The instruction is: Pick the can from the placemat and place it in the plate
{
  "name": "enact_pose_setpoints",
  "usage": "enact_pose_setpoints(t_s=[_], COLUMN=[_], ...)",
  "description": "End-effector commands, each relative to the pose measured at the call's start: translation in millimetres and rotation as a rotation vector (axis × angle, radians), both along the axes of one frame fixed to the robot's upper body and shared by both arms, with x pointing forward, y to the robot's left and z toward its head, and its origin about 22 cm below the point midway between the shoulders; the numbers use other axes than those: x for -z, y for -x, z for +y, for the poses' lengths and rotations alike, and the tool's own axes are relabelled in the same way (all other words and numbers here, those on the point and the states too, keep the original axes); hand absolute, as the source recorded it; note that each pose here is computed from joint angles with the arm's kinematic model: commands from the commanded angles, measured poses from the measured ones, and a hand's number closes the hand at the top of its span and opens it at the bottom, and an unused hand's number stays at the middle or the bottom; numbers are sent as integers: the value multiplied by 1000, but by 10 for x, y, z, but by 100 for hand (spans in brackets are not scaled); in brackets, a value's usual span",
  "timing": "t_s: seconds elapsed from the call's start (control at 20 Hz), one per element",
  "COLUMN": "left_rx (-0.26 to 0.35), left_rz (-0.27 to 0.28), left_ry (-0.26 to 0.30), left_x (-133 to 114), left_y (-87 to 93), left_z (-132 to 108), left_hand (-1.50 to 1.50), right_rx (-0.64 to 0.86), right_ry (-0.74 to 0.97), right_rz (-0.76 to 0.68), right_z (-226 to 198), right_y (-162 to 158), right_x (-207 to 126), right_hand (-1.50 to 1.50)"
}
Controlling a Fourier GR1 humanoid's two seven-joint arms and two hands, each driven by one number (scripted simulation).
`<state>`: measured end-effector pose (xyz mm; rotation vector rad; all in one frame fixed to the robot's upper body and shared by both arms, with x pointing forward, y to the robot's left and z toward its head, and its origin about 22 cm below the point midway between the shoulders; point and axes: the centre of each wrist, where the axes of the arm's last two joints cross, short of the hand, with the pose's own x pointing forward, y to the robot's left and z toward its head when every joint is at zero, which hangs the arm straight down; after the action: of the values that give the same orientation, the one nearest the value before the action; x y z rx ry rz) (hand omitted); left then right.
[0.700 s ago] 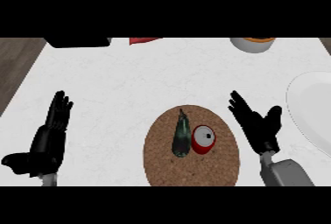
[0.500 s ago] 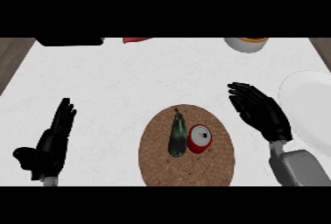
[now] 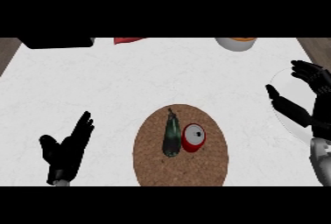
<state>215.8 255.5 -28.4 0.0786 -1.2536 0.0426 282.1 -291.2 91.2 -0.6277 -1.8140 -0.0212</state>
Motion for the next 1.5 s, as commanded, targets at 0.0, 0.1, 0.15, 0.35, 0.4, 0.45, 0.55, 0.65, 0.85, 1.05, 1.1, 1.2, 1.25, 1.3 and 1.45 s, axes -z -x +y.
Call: enact_pose_setpoints(t_s=[0.0,0.1,0.15,0.35,0.4,0.45,0.55,0.65,0.85,1.05,1.1,1.2,1.25,1.3,1.45], left_rx=[48,45,70,63,50,42,64,66,86,84,90,82,87,71,68], left_rz=[80,70,90,65,86,79,71,67,59,65,70,74,68,62,57], left_ry=[21,36,35,23,33,34,19,36,43,28,41,43,28,25,33], left_x=[58,194,64,4,88,-94,15,62,-68,62,-22,169,76,-10,11], left_y=[50,56,-49,-155,-118,-160,-117,-113,-251,-138,-88,-101,-188,-191,-235], left_z=[-151,-60,-143,-63,-14,67,-81,-45,-216,0,-230,-103,-65,-324,-95], left_hand=[0,0,0,0,0,0,0,0,0,0,0,0,0,0,0], right_rx=[74,29,32,-25,-48,-95,-150,-167,-163,-156,-163,-172,-162,-158,-138], right_ry=[-45,34,48,203,260,299,371,411,456,511,519,509,527,518,559], right_rz=[-113,-71,-85,122,198,256,370,418,508,590,605,588,619,628,670], right_z=[157,135,167,109,23,29,153,245,625,921,1046,1167,1226,1310,1534], right_y=[410,649,667,744,754,852,866,875,895,844,780,677,602,707,543], right_x=[-82,-126,-183,-362,-342,-409,-426,-540,-617,-628,-673,-664,-755,-744,-450], right_hand=[-150,-150,-150,-150,-150,-150,-150,-150,-150,-150,-150,-150,-150,-150,-150])
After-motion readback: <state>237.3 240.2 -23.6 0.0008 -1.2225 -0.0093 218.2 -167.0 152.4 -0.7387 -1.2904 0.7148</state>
